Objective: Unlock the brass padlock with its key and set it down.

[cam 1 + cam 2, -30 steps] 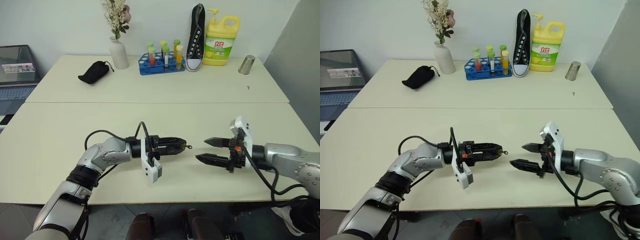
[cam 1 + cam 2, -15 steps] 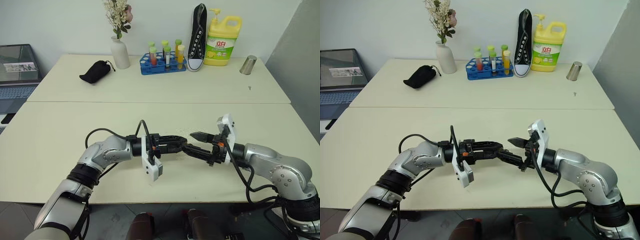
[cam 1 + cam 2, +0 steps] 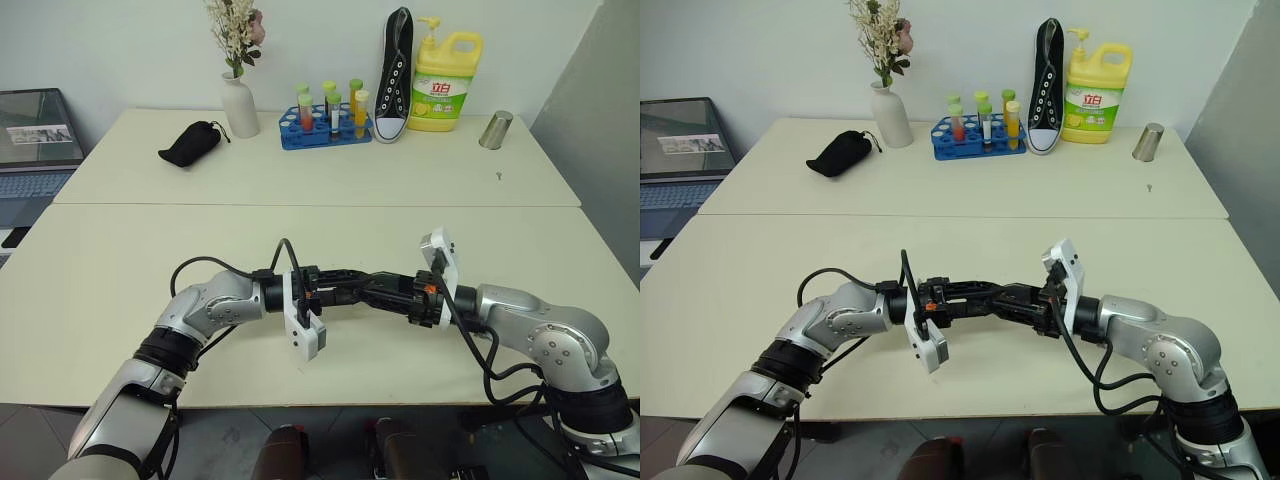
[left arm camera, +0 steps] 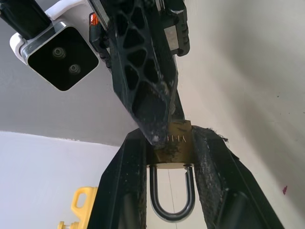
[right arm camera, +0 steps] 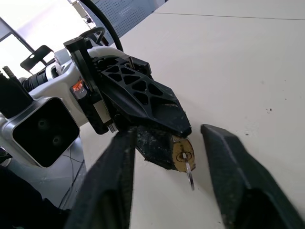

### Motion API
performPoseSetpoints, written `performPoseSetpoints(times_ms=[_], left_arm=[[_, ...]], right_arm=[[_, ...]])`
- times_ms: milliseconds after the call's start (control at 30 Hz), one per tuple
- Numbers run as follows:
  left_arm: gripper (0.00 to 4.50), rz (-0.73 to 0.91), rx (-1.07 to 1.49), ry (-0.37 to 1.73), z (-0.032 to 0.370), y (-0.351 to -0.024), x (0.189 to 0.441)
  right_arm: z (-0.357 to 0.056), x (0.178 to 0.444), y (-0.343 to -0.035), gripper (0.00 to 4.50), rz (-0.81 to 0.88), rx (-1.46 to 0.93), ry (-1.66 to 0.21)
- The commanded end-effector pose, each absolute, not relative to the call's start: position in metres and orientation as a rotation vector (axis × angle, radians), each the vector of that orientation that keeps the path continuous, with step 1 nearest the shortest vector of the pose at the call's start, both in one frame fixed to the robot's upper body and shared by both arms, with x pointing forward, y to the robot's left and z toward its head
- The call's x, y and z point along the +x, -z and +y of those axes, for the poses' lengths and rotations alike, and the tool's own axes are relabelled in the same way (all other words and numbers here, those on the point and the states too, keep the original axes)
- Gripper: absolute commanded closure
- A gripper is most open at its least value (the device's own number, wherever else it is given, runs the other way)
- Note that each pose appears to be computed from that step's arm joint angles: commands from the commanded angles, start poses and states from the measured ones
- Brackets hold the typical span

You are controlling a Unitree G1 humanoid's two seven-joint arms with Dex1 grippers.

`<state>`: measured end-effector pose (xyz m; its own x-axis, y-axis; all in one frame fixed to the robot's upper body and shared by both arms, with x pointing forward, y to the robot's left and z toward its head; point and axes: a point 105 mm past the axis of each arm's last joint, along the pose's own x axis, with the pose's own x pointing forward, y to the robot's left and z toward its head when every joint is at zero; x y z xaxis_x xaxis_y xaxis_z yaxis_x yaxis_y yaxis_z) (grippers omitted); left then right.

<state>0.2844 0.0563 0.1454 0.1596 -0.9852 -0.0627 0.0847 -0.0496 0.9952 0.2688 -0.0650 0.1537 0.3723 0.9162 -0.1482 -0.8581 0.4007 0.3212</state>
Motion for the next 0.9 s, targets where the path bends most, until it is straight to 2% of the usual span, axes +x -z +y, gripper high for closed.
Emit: performPoseSetpoints(times_ms=[33,100,567,900], left_arm=[[3.52,-1.056,1.227,1.133,0.055,-0.158,0.281],[3.52,-1.055,1.226,1.133,0.055,-0.158,0.281],[3.52,-1.043,1.202,1.156,0.057,-0.156,0.28],[0.4,-0.99,1.123,1.242,0.064,-0.155,0.267]], right_arm=[[-0.062,0.266,-0.163,3.82,0.292,0.197,-1.178],[-0.062,0.265,-0.163,4.33,0.294,0.196,-1.183],[-0.064,0.265,-0.166,4.32,0.298,0.17,-1.22],[-0.074,0.278,-0.164,4.32,0.289,0.131,-1.176]])
